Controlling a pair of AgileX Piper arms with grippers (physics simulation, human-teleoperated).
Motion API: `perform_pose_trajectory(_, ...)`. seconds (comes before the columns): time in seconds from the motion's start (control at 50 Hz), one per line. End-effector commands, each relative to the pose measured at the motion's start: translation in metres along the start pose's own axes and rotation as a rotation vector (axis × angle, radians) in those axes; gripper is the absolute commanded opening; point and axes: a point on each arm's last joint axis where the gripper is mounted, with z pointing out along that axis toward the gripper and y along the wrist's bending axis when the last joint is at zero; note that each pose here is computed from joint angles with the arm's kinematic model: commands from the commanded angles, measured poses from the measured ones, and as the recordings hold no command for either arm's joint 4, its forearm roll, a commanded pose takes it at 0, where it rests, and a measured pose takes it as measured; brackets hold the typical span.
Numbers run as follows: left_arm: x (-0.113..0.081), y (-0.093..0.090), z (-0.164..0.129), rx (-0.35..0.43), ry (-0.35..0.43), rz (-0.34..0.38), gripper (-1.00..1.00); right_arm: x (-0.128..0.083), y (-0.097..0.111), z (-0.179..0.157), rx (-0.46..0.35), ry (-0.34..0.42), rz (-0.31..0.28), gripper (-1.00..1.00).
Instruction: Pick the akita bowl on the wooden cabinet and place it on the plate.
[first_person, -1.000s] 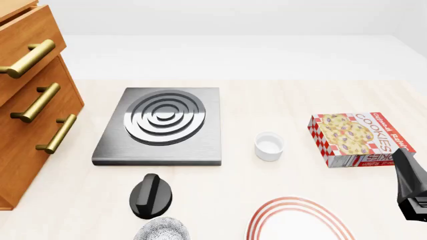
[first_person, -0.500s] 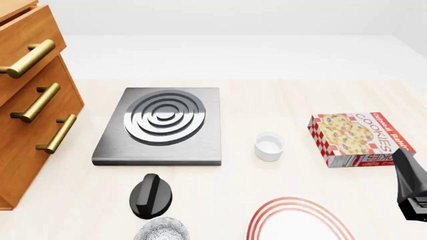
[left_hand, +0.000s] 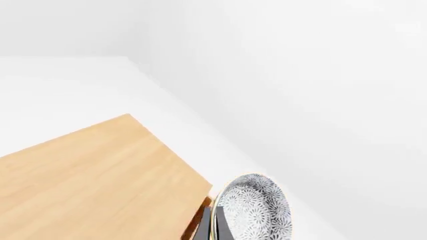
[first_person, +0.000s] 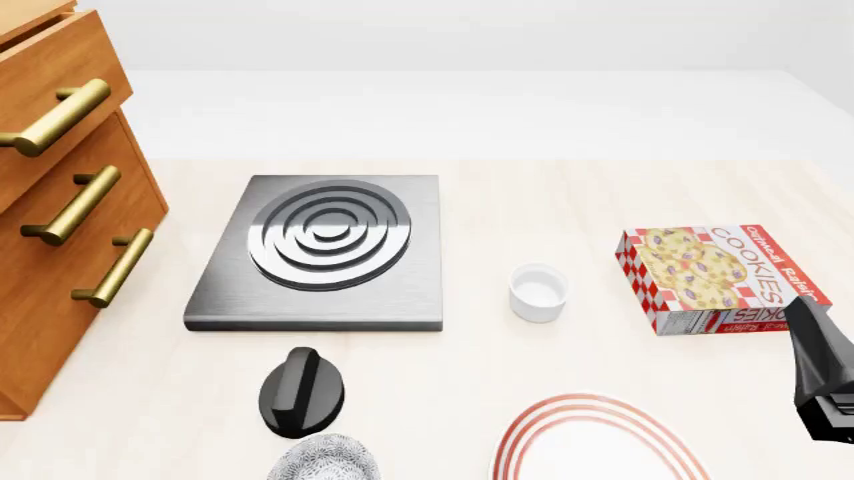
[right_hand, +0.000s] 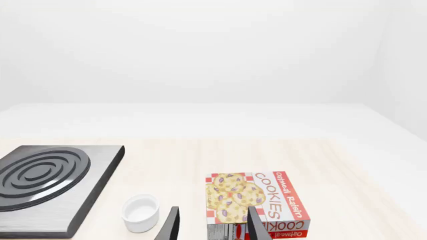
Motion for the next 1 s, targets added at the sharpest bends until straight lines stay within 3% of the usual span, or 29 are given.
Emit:
perform_pose_trajectory(0.02,-0.008,-0.019,-0.022,0.079,0.004,-0.034,-1.0,0.0,0.0,0.0,0.0,0.0,0.0,1.0)
perform_pose_trajectory(0.88,0.002,-0.051,-0.057,0.287,0.113,-0.128,-1.0,0.0,0.0,0.0,0.0,0.0,0.0,1.0)
perform_pose_trajectory(1.0,0.01,-0.054,-0.059,0.312,0.152,-0.135,-1.0,0.0,0.0,0.0,0.0,0.0,0.0,1.0)
